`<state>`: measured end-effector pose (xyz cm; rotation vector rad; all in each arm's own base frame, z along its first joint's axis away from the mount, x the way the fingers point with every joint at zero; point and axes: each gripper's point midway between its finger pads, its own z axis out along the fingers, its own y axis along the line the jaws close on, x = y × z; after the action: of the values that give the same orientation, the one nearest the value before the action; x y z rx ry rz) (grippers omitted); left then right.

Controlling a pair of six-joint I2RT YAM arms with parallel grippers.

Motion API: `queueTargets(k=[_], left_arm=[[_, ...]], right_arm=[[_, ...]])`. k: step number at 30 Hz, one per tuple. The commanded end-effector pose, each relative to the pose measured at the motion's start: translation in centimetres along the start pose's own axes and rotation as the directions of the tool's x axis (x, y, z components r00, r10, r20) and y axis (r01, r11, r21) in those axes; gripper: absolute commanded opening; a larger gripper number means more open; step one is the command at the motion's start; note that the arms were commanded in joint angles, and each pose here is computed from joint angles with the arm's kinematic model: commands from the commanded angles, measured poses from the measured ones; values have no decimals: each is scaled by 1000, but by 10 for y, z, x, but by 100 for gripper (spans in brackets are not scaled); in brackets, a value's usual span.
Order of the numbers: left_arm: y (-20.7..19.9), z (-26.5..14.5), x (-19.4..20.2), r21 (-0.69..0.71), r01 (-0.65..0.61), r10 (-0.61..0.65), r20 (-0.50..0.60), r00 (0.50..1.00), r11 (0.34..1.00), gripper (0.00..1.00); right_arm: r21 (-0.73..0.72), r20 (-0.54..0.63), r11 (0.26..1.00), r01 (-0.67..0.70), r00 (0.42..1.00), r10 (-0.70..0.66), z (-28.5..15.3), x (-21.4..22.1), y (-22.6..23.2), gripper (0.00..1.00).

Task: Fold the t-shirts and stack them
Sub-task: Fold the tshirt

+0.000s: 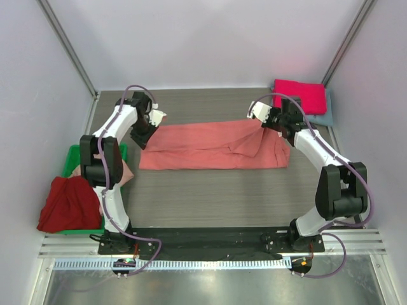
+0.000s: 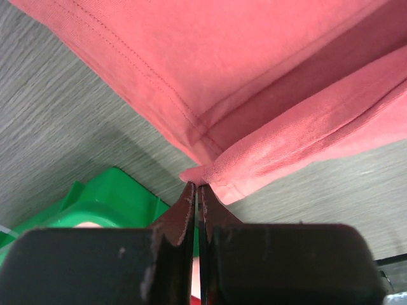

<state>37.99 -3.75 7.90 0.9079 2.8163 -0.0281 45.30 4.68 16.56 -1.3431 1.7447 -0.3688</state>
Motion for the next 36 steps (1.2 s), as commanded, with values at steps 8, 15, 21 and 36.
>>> queueTargets(k=[8, 15, 21, 36], left_arm=[[20, -2, 8, -26, 61, -61, -10, 998, 998, 0], [25, 8, 9, -22, 80, -80, -29, 996, 997, 0], [35, -4, 0, -71, 148, -146, 28, 989, 986, 17], [7, 9, -26, 46, 49, -50, 18, 999, 998, 18]], right_arm=[[135, 38, 990, -33, 999, 28, 14, -17, -50, 1], [136, 25, 990, -38, 999, 35, 37, -15, -55, 1], [309, 5, 946, -99, 995, 103, 47, -29, -95, 36], [-286, -26, 934, -213, 976, 214, 39, -24, 48, 45]])
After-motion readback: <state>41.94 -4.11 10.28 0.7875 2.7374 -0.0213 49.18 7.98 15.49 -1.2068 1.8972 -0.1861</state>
